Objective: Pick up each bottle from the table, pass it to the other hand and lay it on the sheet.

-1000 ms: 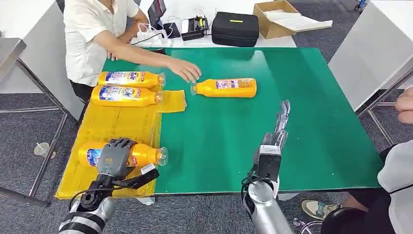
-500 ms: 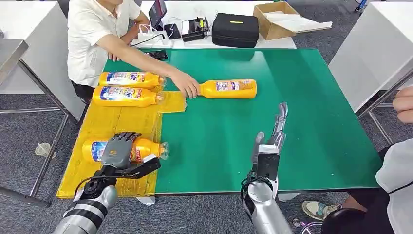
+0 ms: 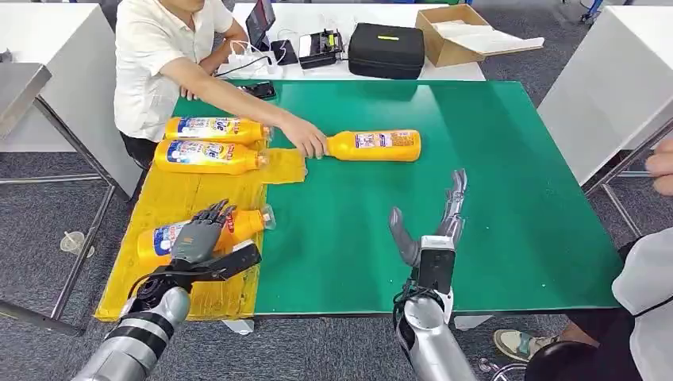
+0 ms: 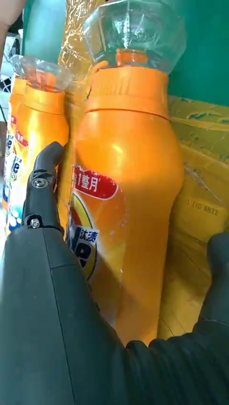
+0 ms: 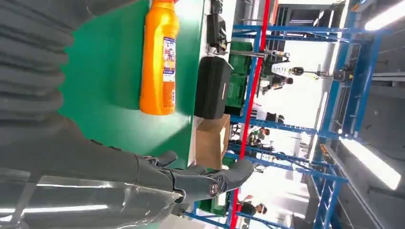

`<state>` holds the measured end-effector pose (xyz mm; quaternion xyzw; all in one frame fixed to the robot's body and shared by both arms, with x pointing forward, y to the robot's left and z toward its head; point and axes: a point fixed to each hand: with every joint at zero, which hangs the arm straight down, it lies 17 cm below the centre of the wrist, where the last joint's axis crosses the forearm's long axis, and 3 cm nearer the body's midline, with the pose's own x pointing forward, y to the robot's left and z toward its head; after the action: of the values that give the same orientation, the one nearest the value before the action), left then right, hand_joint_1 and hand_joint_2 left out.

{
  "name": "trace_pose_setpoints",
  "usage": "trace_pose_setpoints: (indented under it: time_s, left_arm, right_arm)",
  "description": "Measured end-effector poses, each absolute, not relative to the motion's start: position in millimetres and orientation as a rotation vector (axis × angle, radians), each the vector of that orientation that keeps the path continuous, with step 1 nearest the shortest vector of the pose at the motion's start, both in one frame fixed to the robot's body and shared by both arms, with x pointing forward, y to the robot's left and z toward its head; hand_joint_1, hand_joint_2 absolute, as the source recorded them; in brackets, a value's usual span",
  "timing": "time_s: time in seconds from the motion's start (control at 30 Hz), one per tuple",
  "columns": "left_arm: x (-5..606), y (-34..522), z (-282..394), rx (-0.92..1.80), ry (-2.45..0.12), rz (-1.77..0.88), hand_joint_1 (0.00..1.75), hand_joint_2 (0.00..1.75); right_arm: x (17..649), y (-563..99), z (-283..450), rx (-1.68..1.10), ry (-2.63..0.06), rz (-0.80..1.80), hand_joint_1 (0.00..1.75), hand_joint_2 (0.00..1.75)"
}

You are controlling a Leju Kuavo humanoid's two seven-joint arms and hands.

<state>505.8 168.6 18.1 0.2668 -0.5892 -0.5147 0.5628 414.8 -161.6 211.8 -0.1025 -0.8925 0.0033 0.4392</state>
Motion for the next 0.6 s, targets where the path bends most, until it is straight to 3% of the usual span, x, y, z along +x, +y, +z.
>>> trace_pose_setpoints:
  time_s: [0.4,0.6]
  left_arm:
    - [502.9,162.0,18.6,0.566,-1.414,-1.187,0.0,1.75]
    - [490.5,155.6,43.1,0.645,-1.578,-1.065,0.0,1.75]
  right_arm:
    - [416.2,-160.9,210.1,-0.251,-2.214,0.014,0.0,1.75]
    - [414.6,-166.8,211.2,-0.331,-2.221,0.019,0.0,1.75]
